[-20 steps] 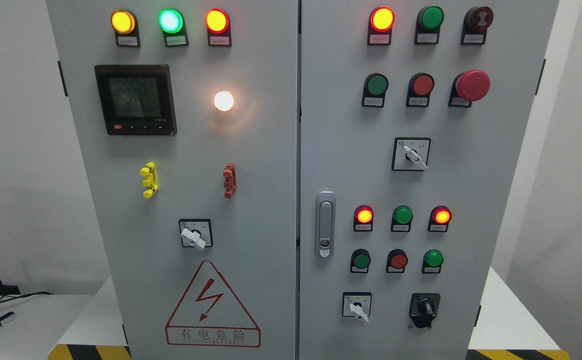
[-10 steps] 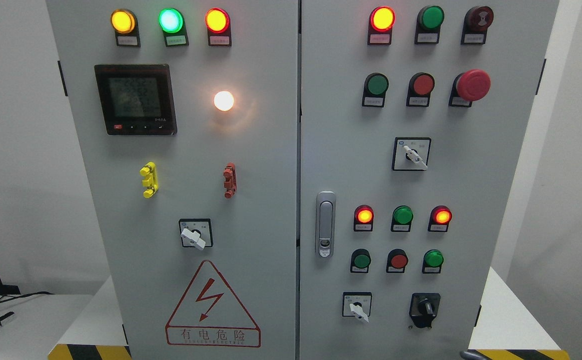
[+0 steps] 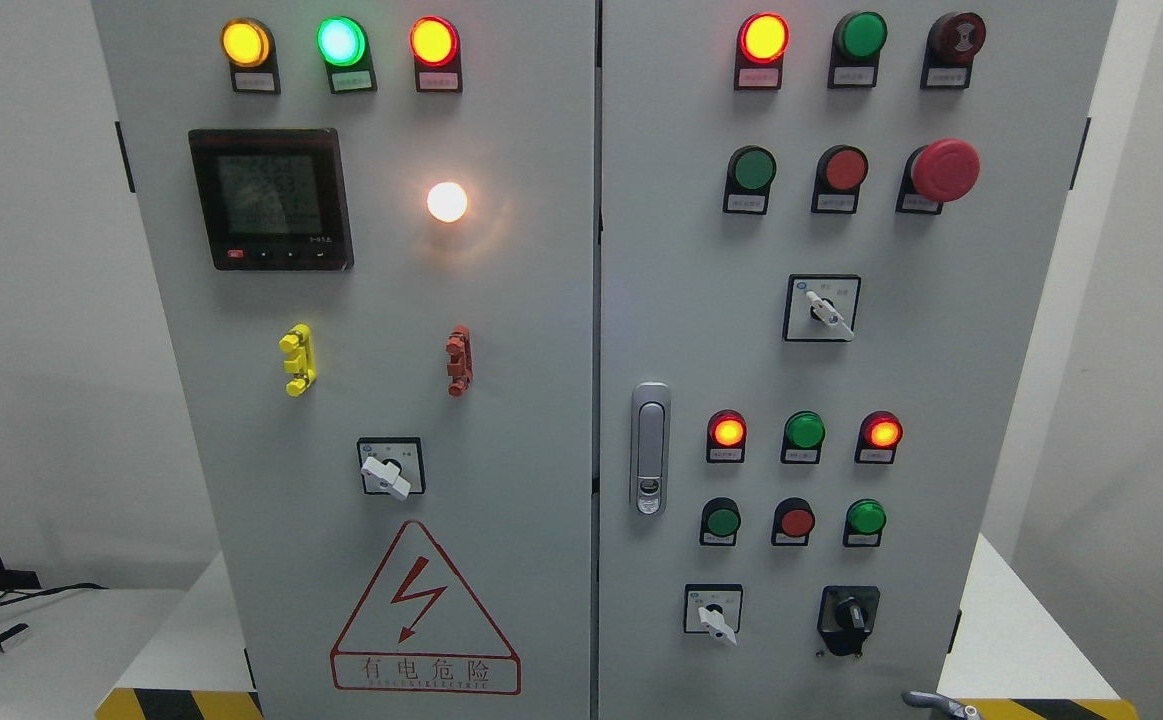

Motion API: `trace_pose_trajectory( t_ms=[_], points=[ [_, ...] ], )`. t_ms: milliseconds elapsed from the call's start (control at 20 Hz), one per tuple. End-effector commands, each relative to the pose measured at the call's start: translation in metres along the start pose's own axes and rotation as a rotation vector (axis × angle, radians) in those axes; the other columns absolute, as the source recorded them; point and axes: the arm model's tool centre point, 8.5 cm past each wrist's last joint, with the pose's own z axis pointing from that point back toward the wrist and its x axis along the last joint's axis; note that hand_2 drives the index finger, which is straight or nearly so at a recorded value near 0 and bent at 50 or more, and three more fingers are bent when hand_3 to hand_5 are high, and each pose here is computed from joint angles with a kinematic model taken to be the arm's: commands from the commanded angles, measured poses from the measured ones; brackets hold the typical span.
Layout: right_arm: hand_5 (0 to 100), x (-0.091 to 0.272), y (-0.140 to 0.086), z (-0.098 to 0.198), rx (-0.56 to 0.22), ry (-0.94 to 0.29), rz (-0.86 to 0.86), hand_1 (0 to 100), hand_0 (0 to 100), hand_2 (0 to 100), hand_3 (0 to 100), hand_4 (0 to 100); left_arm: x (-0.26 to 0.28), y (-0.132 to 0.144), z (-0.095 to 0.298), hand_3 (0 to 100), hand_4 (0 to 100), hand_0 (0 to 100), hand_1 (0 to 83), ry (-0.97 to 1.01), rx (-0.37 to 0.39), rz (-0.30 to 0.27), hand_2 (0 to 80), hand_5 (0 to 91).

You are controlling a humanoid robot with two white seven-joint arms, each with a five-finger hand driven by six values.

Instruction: Trip black knob to open circuit

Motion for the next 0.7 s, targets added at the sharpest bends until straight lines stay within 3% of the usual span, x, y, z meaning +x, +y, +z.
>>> trace_pose_trajectory(
  t_ms=[0,650],
  points=[
    [100,-0.002,0.006,-0.015,0.007,0.016,-0.028,77,38,43,94,100,0.000,0.001,0.000,0,0,12,38.9,0.000,0.002,0.004,0.0,0.0],
    [100,0.001,0.010,-0.030,0.009,0.021,-0.026,77,36,43,95,100,0.000,0.000,0.000,0,0,12,38.9,0.000,0.001,0.005,0.0,0.0]
  ],
)
